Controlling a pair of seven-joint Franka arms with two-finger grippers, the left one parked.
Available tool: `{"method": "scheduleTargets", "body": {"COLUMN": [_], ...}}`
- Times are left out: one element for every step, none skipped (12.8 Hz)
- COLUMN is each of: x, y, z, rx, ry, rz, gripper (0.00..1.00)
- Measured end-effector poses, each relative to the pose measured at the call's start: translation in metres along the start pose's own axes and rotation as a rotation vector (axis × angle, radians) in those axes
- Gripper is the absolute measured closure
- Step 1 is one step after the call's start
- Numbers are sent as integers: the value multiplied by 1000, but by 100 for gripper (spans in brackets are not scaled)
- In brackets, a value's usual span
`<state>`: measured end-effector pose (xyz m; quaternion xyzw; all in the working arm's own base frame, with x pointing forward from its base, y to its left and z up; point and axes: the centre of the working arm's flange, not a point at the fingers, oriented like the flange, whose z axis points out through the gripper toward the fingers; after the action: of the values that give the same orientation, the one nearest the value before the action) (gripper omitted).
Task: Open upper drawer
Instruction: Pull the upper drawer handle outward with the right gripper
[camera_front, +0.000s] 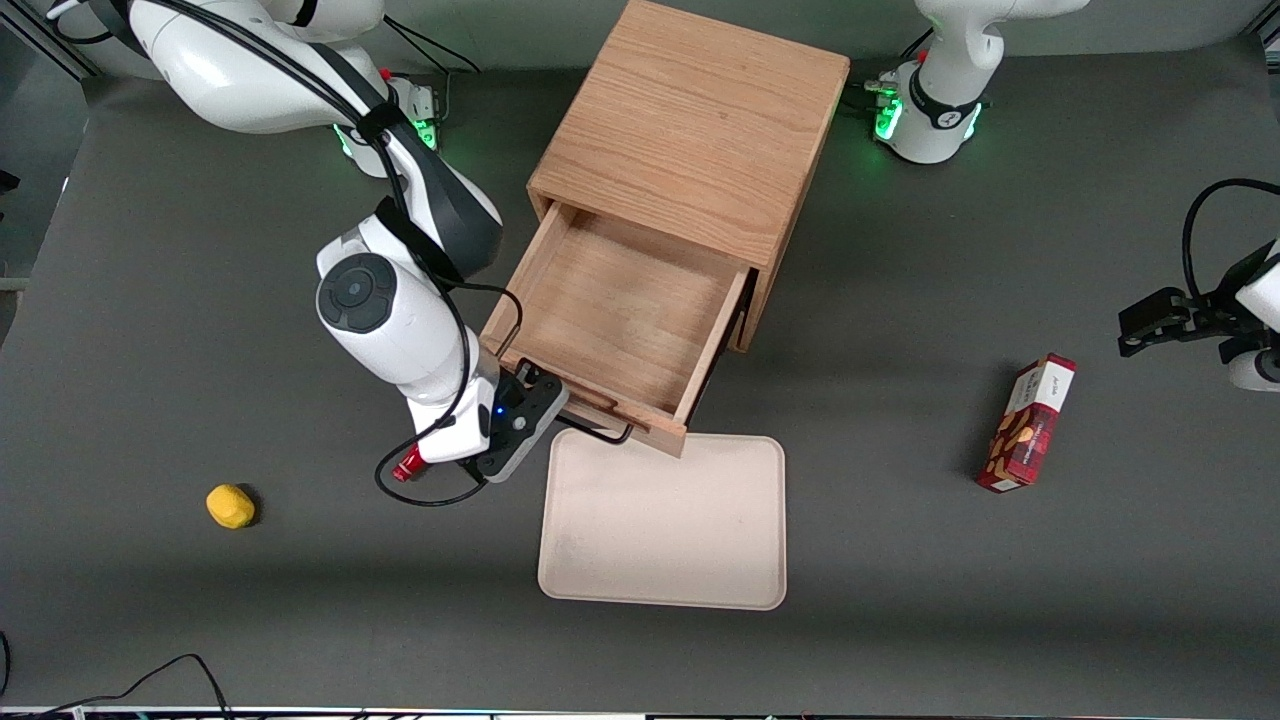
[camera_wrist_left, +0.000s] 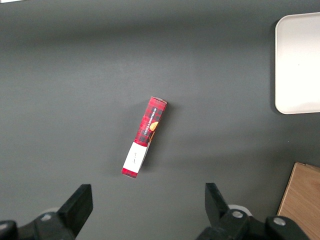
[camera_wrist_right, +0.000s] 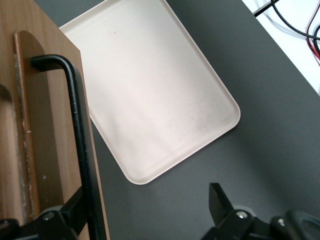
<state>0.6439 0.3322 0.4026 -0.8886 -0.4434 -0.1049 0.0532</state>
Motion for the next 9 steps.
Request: {"method": "scheduleTargets", "body": {"x": [1,1,1,0,0,-1,-1,-1,-1], "y": [2,6,11,16,20,23,25,27,28], "z": [0,0,1,2,4,8,11,11,11], "rx": [0,-2,-1,9,26,45,58,69,81], "ry": [3,6,9,18,35,45,59,68,79], "rz": [1,4,11,25,43,59,72,84,100], "gripper": [0,0,0,0,0,0,0,0,0]}}
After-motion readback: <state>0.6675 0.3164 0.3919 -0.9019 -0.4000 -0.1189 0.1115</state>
